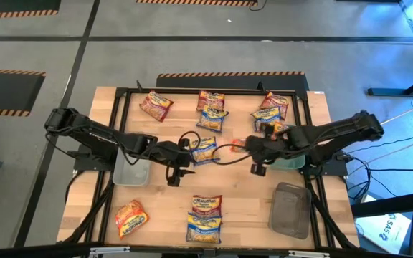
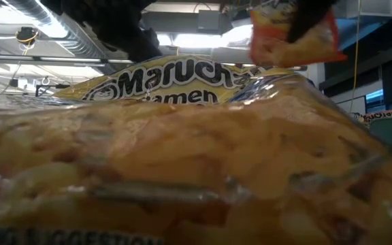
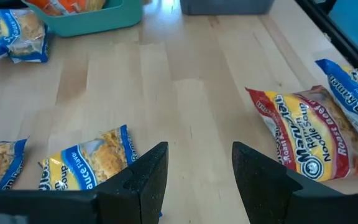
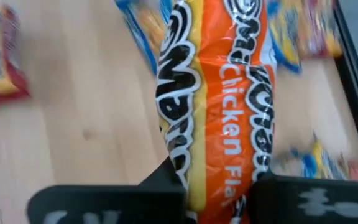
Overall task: Sort Maruchan noodles
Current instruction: Put the orange pack noodle into the green bin
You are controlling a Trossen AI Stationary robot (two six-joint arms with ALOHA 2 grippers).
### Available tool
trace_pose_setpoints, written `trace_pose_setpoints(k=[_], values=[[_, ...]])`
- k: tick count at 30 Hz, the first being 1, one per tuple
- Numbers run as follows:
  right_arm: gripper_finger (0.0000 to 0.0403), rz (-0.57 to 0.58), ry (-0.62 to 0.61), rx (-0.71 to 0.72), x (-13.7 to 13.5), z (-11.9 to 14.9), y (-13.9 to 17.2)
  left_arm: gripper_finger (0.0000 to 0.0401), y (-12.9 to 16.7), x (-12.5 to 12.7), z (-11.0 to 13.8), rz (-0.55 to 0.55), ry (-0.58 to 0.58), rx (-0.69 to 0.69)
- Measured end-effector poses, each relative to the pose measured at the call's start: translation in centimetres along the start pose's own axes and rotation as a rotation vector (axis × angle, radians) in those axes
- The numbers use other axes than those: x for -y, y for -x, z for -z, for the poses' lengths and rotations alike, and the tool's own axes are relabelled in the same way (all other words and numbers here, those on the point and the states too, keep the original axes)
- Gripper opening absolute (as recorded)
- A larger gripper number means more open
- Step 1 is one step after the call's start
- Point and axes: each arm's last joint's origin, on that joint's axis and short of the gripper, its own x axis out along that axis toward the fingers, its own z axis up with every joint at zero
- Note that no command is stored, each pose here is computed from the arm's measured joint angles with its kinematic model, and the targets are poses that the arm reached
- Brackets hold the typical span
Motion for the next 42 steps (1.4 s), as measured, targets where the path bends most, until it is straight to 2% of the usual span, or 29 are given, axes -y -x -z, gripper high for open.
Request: trace_pose_setpoints(k=[5,13,19,29,36,42], values=[[0.0026,0.075,-0.060,-0.047,1.9,3.9,0.5,0.0172,0.0,0.4,0.0,0.010,-0.018,0.002],[0.0027,-0.002,-0.145,-0.094,3.9,9.2,0.7,0.0172,0.0,0.4,-0.1,0.012,-0.038,0.008],[0.0026,0.055,-0.168,-0.214,4.8,12.5,-0.2,0.0172,0.0,0.4,-0.5,0.010,-0.036,0.046],[0.0029,0.102,-0.122,-0.320,4.4,14.1,-2.8,0.0172,0.0,0.4,-0.5,0.009,-0.036,0.056],[0.0029,0.081,-0.134,-0.281,4.0,14.3,-3.9,0.0172,0.0,0.4,-0.6,0.009,-0.045,0.059],[0.0030,0.107,-0.124,-0.314,4.0,15.6,-5.3,0.0172,0.0,0.4,-0.6,0.009,-0.045,0.059]])
